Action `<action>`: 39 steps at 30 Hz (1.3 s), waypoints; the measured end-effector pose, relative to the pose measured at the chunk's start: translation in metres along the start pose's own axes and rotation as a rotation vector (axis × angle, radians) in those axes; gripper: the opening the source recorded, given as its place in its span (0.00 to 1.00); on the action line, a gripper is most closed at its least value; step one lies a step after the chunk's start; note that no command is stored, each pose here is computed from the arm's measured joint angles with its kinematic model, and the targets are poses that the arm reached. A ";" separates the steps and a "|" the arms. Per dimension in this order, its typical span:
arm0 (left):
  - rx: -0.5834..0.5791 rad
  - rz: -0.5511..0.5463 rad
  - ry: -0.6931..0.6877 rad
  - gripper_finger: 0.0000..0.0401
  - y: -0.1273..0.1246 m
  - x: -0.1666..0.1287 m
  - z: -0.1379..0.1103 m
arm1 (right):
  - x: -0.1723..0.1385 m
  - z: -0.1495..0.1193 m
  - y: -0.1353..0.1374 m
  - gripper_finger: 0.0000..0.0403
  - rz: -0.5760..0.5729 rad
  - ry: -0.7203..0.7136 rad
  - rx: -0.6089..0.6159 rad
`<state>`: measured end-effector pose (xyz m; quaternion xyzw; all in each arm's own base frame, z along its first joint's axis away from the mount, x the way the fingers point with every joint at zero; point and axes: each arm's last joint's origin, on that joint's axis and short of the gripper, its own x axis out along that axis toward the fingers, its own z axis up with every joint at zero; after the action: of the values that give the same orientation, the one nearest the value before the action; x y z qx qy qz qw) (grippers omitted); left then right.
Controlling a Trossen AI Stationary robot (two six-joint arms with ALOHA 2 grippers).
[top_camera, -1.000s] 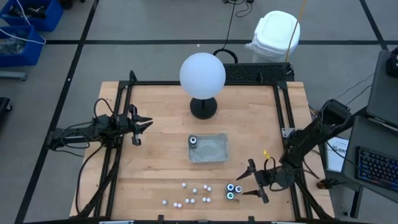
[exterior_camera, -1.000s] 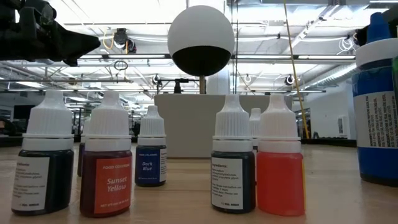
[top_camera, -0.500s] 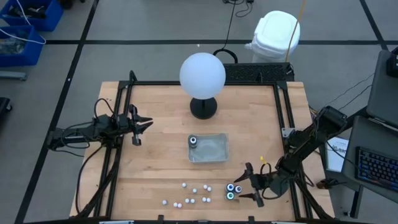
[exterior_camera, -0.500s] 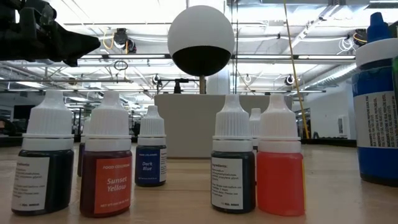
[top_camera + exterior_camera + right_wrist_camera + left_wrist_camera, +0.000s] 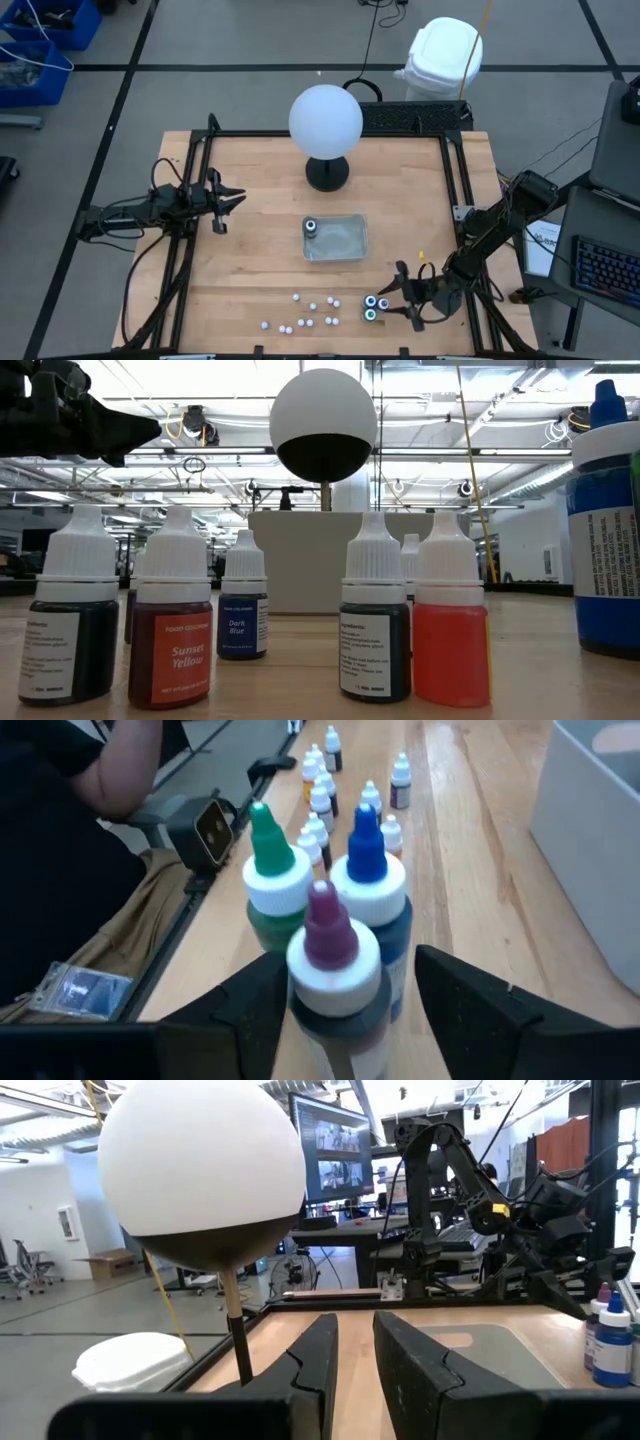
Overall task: Pick & Place food coloring
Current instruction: Put the large violet food coloring bottle into the gray bin
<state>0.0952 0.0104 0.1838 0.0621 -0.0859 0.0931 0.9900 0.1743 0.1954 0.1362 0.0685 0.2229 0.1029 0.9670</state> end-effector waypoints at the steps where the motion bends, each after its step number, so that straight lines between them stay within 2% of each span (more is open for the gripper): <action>1: 0.000 0.000 0.000 0.19 0.000 0.000 0.000 | 0.000 -0.001 0.000 0.50 -0.003 0.006 0.004; 12: 0.000 0.000 0.000 0.19 0.000 0.000 0.000 | 0.000 -0.001 -0.001 0.37 -0.005 0.009 -0.003; 21: 0.000 0.000 0.000 0.19 0.000 0.000 0.000 | 0.000 0.000 -0.001 0.26 -0.024 -0.007 -0.069; 30: 0.000 0.000 0.000 0.19 0.000 0.000 0.000 | 0.000 0.000 -0.001 0.27 -0.027 -0.008 -0.074; 39: 0.000 0.000 0.000 0.19 0.000 0.000 0.000 | 0.000 0.000 -0.003 0.26 -0.078 -0.019 -0.119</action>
<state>0.0952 0.0103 0.1838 0.0620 -0.0860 0.0931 0.9900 0.1743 0.1923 0.1355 0.0029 0.2098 0.0776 0.9747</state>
